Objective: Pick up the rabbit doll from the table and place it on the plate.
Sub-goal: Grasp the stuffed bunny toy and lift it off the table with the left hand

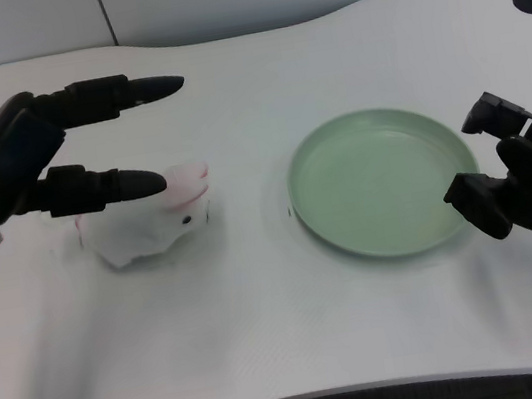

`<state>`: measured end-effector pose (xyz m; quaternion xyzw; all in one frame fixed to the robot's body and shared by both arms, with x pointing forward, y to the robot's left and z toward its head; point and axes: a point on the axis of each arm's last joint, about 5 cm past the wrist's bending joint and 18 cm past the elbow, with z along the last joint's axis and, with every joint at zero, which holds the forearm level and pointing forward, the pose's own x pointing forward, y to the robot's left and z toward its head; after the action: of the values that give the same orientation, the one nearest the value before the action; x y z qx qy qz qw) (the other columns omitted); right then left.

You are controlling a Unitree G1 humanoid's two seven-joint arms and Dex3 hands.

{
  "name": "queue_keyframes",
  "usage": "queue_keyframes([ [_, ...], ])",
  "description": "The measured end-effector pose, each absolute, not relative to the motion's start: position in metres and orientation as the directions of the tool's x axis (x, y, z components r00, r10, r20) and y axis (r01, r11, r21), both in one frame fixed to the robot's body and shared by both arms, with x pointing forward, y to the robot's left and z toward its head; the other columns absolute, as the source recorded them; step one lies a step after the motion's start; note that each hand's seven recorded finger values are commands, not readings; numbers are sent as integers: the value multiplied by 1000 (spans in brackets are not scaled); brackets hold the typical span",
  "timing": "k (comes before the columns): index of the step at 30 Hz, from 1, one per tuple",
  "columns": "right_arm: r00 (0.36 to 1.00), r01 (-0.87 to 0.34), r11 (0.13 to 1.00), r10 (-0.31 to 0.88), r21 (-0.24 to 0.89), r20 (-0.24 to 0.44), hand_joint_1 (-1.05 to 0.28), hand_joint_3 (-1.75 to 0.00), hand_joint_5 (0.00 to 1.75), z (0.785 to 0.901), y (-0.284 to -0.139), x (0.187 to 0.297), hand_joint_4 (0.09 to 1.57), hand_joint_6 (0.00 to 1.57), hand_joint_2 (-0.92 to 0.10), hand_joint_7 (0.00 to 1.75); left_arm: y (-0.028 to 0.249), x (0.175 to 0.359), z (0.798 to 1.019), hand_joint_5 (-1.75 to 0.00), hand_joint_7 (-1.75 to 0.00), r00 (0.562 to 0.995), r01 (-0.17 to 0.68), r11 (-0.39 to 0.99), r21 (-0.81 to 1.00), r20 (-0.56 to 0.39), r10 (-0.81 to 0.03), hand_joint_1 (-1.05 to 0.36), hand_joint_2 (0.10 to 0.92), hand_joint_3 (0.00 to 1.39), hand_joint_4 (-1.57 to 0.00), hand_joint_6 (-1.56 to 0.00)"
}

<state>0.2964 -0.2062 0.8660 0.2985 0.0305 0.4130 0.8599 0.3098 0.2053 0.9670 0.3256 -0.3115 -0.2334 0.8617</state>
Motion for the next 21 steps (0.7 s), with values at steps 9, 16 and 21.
queue_keyframes([
  [9,656,-692,482,730,538,191,-567,-39,1746,866,-205,297,1024,767,-920,1746,174,332,942,0,0,882,183,519,835,94,-462,-890,845,8,-263,-328],
  [16,655,-695,483,731,533,192,-571,-47,1746,866,-205,297,1023,760,-920,1746,165,335,934,-17,-1,909,229,399,888,-49,-413,-913,854,3,-251,-296],
  [21,655,-697,485,730,528,194,-572,-45,1746,867,-205,297,1022,765,-921,1746,164,334,931,-14,-1,909,239,371,897,-71,-412,-911,854,1,-256,-296],
])
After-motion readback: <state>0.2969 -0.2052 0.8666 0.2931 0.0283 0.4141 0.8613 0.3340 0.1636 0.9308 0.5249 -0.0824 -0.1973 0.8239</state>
